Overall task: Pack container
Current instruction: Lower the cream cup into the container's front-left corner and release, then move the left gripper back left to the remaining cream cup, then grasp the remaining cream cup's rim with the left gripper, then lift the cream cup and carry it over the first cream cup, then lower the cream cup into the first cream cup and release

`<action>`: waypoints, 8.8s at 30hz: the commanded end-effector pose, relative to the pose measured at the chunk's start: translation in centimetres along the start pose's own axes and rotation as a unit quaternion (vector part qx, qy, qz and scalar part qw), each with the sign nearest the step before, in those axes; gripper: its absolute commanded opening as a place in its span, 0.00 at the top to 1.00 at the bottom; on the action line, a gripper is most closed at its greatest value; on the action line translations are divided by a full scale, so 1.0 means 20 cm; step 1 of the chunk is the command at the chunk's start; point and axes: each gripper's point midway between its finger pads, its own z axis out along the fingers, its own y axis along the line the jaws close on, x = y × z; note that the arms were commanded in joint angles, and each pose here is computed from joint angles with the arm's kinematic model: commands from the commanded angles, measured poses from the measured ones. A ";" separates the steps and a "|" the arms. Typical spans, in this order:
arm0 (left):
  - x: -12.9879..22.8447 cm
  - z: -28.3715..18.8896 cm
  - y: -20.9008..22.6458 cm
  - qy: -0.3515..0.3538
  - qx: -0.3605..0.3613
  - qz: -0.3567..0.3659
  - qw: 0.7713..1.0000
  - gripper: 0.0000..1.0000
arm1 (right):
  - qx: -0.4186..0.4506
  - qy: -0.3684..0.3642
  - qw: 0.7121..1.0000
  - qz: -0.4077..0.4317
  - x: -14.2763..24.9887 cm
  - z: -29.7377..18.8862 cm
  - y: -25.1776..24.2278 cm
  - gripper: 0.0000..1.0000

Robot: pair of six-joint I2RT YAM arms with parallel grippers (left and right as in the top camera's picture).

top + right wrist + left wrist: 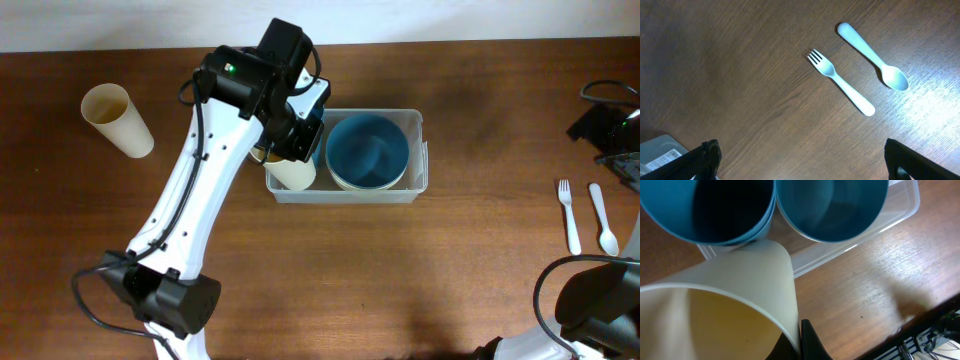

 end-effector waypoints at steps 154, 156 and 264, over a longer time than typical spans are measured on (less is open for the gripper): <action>0.04 -0.27 1.65 -0.105 -0.174 -0.251 0.946 0.98 | 0.002 0.003 1.000 0.005 0.01 0.01 0.00 0.01; 0.00 -0.37 1.54 -0.136 -0.138 -0.241 0.951 0.99 | 0.002 0.003 1.000 0.005 0.01 0.01 0.00 0.01; -0.02 -0.17 -0.07 -0.053 -0.036 0.065 0.996 0.51 | 0.002 0.003 1.000 0.005 0.01 0.01 0.00 0.01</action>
